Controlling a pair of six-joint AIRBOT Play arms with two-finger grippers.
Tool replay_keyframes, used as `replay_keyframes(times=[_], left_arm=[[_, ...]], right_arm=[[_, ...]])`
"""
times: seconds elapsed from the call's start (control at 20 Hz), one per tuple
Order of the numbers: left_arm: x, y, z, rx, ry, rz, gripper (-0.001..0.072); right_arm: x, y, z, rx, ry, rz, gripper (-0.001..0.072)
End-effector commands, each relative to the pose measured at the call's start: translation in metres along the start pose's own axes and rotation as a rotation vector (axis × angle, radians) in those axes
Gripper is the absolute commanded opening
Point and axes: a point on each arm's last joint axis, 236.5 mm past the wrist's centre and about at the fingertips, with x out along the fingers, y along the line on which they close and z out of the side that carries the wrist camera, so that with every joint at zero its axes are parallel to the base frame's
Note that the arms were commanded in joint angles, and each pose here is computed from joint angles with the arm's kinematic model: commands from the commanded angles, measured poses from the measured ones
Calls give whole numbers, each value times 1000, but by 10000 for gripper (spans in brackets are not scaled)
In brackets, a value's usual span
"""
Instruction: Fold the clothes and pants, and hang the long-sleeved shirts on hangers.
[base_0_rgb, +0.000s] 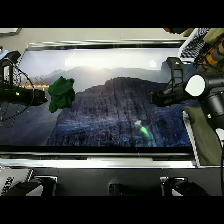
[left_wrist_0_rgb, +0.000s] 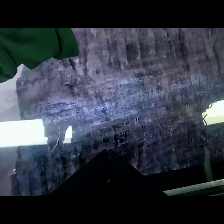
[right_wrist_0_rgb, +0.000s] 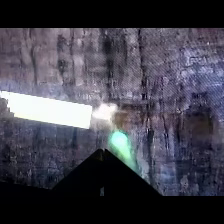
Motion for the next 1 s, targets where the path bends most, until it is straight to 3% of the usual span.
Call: replay_keyframes(times=[0.0,0.7,0.95], left_arm=[[0,0,0,0,0,0,19],[0,0,0,1,-1,0,19],[-2,0,28,0,-118,-1,19]], right_arm=[[0,0,0,-1,-1,1,36],[0,0,0,-1,-1,1,36],[-1,2,11,-1,-45,7,36]])
